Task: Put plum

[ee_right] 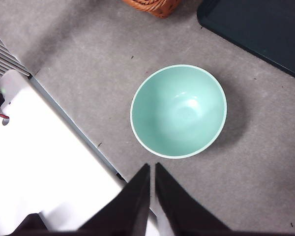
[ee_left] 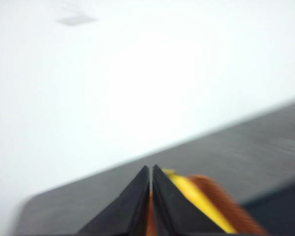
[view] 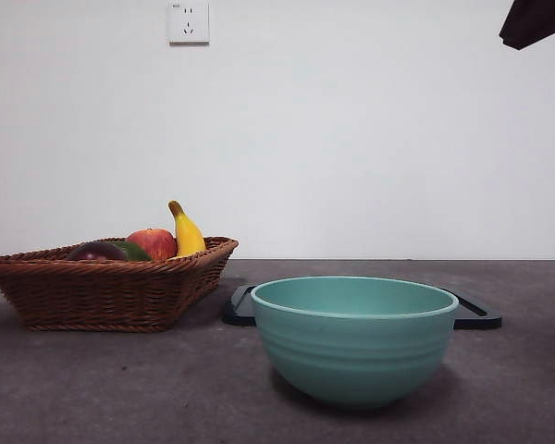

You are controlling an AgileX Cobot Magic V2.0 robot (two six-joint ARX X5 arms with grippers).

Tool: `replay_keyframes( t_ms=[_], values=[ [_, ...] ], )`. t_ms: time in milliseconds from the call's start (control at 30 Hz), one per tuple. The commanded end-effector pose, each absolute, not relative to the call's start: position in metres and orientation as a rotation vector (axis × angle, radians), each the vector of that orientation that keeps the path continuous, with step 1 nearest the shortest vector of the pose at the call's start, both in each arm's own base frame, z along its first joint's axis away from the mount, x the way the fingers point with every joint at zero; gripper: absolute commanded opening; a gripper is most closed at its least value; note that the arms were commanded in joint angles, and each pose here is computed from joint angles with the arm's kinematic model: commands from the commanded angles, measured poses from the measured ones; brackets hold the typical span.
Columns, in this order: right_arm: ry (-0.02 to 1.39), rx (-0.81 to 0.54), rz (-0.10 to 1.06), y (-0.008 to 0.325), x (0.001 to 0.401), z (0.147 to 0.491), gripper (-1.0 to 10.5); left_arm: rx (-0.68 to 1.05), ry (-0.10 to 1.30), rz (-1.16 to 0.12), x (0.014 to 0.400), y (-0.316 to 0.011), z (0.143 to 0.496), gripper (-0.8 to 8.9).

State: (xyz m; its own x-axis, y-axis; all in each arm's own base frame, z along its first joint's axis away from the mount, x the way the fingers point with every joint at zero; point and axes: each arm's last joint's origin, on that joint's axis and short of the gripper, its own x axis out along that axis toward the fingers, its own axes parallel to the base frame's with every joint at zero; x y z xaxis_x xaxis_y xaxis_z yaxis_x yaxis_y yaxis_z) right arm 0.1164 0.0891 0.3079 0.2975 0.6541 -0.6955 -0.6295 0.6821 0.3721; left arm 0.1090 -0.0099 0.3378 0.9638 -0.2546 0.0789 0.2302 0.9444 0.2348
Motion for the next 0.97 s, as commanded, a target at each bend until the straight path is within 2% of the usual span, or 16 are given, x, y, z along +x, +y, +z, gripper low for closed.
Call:
replay_keyframes(
  t_ms=[33, 167, 467, 733, 967],
  values=[
    [0.918, 0.021, 0.869, 0.091, 0.117, 0.312, 0.1, 0.231, -0.127, -0.122, 0.106, -0.004, 0.316, 0.08],
    [0.918, 0.021, 0.869, 0.091, 0.117, 0.312, 0.1, 0.222, -0.115, -0.026, 0.1, 0.002, 0.275, 0.08],
    [0.918, 0.021, 0.869, 0.091, 0.117, 0.312, 0.1, 0.181, -0.054, 0.029, 0.094, 0.005, 0.207, 0.08],
    [0.918, 0.02, 0.868, 0.091, 0.117, 0.312, 0.1, 0.162, -0.024, 0.041, 0.095, 0.006, 0.179, 0.08],
    [0.917, 0.021, 0.869, 0.091, 0.117, 0.312, 0.1, 0.14, 0.09, 0.036, 0.097, 0.007, 0.158, 0.08]
  ],
)
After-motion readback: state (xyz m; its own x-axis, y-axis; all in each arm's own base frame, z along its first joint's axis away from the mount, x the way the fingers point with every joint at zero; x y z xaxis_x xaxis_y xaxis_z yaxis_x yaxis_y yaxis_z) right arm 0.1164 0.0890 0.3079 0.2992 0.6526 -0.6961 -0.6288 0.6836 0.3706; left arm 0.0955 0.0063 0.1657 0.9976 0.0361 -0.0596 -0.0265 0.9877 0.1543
